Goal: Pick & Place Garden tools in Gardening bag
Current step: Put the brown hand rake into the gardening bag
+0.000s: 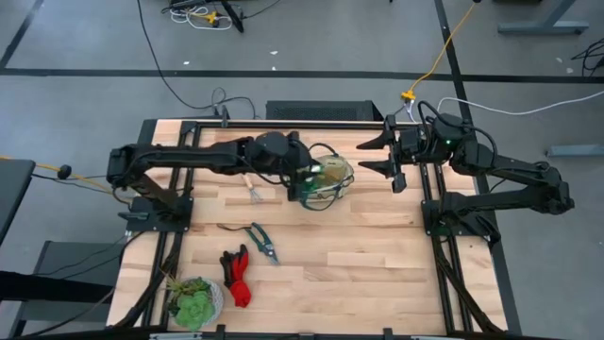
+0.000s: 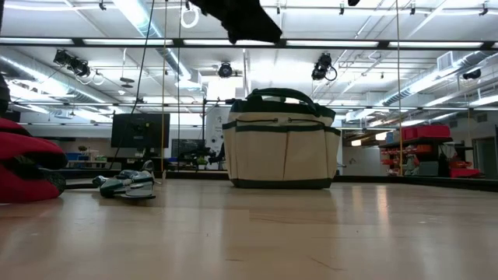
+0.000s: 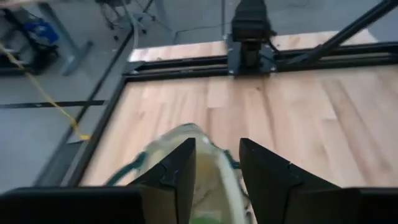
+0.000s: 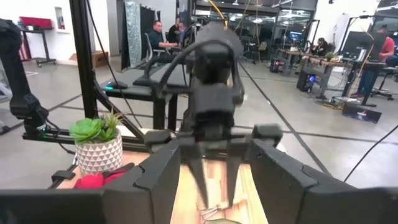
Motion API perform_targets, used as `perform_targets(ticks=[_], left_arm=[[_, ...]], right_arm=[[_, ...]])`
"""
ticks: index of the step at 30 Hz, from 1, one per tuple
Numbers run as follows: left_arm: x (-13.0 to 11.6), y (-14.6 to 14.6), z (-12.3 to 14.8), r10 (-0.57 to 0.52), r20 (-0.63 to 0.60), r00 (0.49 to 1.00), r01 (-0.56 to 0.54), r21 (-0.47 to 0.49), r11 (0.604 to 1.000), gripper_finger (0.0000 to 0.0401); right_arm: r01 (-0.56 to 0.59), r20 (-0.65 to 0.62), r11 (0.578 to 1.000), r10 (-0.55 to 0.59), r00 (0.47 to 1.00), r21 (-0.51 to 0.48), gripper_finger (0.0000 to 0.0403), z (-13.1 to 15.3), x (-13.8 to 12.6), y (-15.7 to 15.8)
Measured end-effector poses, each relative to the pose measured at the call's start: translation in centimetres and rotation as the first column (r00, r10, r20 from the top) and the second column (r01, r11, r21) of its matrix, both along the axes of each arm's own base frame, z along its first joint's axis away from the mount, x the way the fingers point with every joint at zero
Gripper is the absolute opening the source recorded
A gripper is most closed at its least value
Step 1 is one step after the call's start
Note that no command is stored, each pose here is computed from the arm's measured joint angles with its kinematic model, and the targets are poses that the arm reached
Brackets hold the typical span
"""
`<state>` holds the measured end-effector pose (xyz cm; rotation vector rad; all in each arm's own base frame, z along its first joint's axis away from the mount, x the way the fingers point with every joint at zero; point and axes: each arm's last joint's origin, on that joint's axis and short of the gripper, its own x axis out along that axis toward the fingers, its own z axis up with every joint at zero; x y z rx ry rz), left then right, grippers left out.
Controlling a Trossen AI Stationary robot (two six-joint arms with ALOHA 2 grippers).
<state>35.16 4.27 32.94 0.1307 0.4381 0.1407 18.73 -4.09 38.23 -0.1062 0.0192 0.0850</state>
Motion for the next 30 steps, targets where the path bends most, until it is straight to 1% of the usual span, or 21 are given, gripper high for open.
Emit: perform_targets(ticks=[4,10,12,15,17,19,22,27,30], left_arm=[[-1.9,0.0,0.8,0.028,-0.074,0.997,-0.025,0.038,0.999,0.0124],[-4.5,-0.1,1.4,0.037,-0.204,0.978,-0.016,0.104,0.994,0.0124],[-5.0,-0.2,1.4,0.036,-0.234,0.972,-0.011,0.109,0.994,0.0124],[-5.8,-0.3,1.1,0.030,-0.313,0.949,0.008,0.121,0.993,0.0124],[-6.4,-0.3,0.5,0.025,-0.399,0.917,0.030,0.131,0.991,0.0124],[-6.7,-0.3,0.0,0.034,-0.452,0.892,0.028,0.130,0.991,0.0124],[-7.0,-0.2,-0.5,0.084,-0.493,0.866,-0.036,0.107,0.994,0.0124],[-7.2,0.7,-0.6,0.195,-0.482,0.854,-0.200,0.041,0.979,0.0124],[-7.3,1.3,-0.6,0.219,-0.480,0.850,-0.233,0.030,0.972,0.0124]], right_arm=[[-0.001,0.000,1.000,0.001,1.000,0.000,0.0194,0.0,0.0,0.0],[-0.001,0.001,1.000,0.001,1.000,-0.005,0.0194,0.0,0.0,0.0],[0.000,0.002,1.000,0.000,1.000,-0.010,0.0194,0.0,0.0,0.0],[0.000,0.001,1.000,0.000,1.000,-0.007,0.0194,0.0,0.0,0.0],[-0.001,0.001,1.000,0.001,1.000,-0.007,0.0194,0.0,0.0,0.0],[0.000,0.001,1.000,0.000,1.000,-0.007,0.0194,0.0,0.0,0.0],[0.000,0.001,1.000,0.000,1.000,-0.006,0.0194,0.0,0.0,0.0],[0.001,0.000,1.000,-0.001,1.000,-0.003,0.0194,0.0,0.0,0.0],[0.001,0.000,1.000,-0.001,1.000,-0.003,0.0194,0.0,0.0,0.0]])
